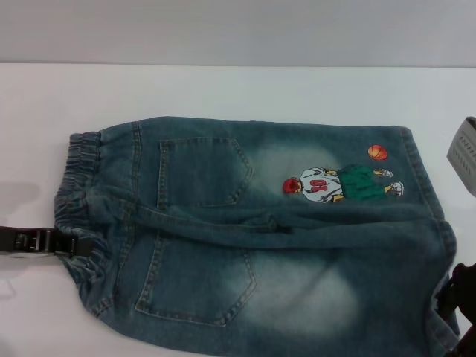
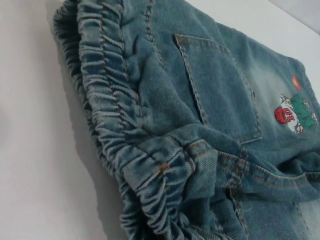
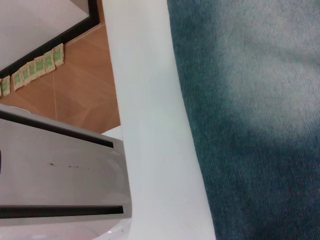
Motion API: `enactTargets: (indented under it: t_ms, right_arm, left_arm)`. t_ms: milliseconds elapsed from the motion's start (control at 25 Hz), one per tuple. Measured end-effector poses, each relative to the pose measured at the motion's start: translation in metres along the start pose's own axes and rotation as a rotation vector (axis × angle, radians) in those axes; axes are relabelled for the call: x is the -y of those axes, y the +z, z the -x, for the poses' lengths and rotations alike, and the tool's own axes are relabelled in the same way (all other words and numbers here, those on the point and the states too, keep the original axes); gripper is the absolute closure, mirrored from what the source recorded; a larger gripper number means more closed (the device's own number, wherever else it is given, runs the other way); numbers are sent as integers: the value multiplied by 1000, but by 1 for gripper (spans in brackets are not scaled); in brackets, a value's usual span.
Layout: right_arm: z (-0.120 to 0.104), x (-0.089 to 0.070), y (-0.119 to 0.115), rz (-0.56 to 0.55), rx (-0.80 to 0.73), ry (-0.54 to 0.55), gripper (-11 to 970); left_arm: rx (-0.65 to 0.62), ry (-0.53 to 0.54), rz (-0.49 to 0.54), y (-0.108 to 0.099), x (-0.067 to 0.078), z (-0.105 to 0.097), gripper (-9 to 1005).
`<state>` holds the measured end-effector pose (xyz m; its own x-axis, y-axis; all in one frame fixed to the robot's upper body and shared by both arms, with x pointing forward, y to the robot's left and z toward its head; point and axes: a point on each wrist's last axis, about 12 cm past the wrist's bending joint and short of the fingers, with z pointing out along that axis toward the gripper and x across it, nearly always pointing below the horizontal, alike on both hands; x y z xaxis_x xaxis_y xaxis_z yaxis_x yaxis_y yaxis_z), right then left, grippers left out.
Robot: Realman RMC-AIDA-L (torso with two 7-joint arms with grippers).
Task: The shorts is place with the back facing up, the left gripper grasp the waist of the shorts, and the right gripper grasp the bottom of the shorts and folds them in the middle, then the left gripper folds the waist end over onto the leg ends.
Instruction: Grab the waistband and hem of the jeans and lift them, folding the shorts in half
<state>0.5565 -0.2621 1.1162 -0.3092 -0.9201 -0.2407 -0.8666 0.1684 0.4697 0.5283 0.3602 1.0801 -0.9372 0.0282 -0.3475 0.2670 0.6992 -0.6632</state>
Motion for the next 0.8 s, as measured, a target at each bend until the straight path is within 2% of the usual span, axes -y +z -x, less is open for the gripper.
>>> enactTargets:
  t_ms: [400, 800]
  right_arm:
    - [4, -2, 6, 16, -12, -13, 253]
    - [2, 0, -1, -44, 19, -48, 457]
  left_arm:
    - [1, 4, 1, 0, 1, 2, 942]
    - [1, 4, 4, -2, 0, 2, 941]
